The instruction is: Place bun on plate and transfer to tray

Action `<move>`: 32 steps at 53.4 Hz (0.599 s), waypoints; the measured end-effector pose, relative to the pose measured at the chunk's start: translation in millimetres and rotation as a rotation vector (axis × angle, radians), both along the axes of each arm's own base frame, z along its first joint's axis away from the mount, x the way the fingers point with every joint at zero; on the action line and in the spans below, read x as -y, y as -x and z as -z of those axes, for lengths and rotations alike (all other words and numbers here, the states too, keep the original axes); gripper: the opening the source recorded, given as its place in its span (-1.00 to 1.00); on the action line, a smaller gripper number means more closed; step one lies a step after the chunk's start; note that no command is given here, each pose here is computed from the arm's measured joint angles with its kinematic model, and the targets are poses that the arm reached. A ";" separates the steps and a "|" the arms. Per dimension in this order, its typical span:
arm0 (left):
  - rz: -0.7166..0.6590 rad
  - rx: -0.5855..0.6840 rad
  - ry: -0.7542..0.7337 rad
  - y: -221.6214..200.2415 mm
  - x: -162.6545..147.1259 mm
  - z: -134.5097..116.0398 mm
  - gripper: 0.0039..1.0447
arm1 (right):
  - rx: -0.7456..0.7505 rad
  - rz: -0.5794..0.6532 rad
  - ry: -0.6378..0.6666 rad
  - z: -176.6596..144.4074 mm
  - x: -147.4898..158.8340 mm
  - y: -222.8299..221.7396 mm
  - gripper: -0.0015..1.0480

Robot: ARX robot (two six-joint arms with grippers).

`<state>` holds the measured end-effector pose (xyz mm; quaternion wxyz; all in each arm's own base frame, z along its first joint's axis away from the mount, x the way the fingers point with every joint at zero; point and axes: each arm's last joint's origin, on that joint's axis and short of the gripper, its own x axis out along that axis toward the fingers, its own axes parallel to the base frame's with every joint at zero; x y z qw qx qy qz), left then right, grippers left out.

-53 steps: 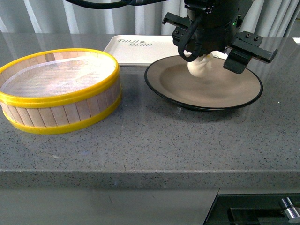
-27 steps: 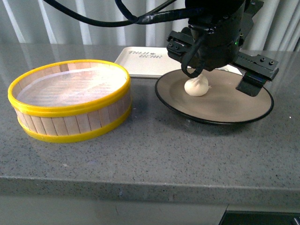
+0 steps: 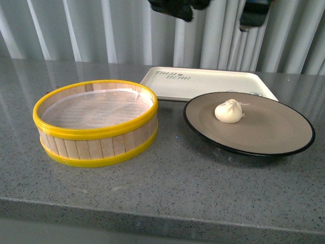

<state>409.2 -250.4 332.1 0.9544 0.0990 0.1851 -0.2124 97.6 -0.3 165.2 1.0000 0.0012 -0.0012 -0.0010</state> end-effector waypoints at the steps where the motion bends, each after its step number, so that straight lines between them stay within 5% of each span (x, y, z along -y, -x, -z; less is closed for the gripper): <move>1: -0.020 0.005 0.005 -0.7 -5.2 -2.2 0.88 | 0.000 0.000 0.000 0.0 0.0 0.0 0.84; 6: -0.172 0.000 0.045 -6.7 -41.8 -9.7 0.88 | 0.000 0.000 0.000 0.0 0.0 0.0 0.84; 15: -0.215 0.013 0.048 -7.9 -44.9 -3.3 0.84 | 0.000 0.000 0.000 0.0 0.0 0.0 0.84; 18: -0.369 0.236 0.125 4.6 -57.8 1.9 0.55 | 0.000 0.000 0.000 0.0 0.0 0.0 0.84; 22: -0.385 0.371 0.220 35.9 -89.4 14.4 0.23 | 0.000 0.001 0.000 0.0 0.0 0.0 0.84; 32: -0.451 0.414 0.227 103.2 -167.6 64.6 -0.52 | 0.000 0.000 0.000 0.0 0.0 0.0 0.84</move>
